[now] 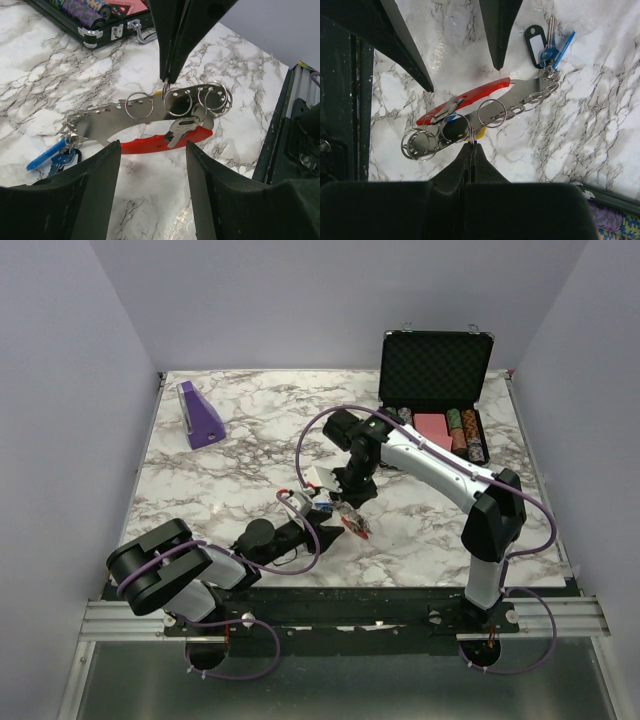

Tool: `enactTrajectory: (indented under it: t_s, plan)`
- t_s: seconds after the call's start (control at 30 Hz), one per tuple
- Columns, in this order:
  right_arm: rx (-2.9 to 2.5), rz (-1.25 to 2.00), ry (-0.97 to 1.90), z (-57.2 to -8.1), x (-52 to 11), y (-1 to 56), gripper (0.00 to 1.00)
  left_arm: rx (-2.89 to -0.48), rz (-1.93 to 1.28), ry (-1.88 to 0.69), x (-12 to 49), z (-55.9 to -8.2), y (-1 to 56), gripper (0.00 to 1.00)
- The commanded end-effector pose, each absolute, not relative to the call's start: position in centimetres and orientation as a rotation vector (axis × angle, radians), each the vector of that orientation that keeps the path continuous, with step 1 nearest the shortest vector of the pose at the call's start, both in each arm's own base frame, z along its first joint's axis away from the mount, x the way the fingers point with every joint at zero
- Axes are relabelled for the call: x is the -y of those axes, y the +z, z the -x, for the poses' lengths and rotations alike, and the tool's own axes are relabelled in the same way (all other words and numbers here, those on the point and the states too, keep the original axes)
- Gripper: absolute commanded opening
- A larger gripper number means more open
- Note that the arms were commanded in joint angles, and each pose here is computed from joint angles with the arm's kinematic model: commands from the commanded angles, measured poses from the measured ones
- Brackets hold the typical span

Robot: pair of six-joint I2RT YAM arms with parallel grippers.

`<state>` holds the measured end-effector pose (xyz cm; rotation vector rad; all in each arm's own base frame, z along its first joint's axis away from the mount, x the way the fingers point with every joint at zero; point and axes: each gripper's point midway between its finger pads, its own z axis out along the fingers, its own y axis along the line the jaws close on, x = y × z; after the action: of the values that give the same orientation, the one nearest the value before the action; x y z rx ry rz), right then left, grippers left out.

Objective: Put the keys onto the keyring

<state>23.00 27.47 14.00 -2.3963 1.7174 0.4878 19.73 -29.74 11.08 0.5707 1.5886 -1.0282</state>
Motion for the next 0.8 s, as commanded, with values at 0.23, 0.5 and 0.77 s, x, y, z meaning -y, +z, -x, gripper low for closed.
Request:
enactTrajectory:
  t_s: [0.23, 0.5, 0.77]
  plan:
    - [-1.716, 2.432, 0.654, -20.4, -27.4, 14.3, 0.01, -1.264, -0.498, -1.093, 30.5, -20.4, 19.7, 0.58]
    - [-1.695, 2.426, 0.707, -19.9, -27.8, 14.6, 0.01, -1.237, -0.534, -1.131, 31.3, -19.9, 20.3, 0.51]
    - [-1.683, 2.405, 0.765, -19.5, -28.3, 15.1, 0.01, -1.214, -0.557, -1.159, 31.9, -19.6, 20.8, 0.47]
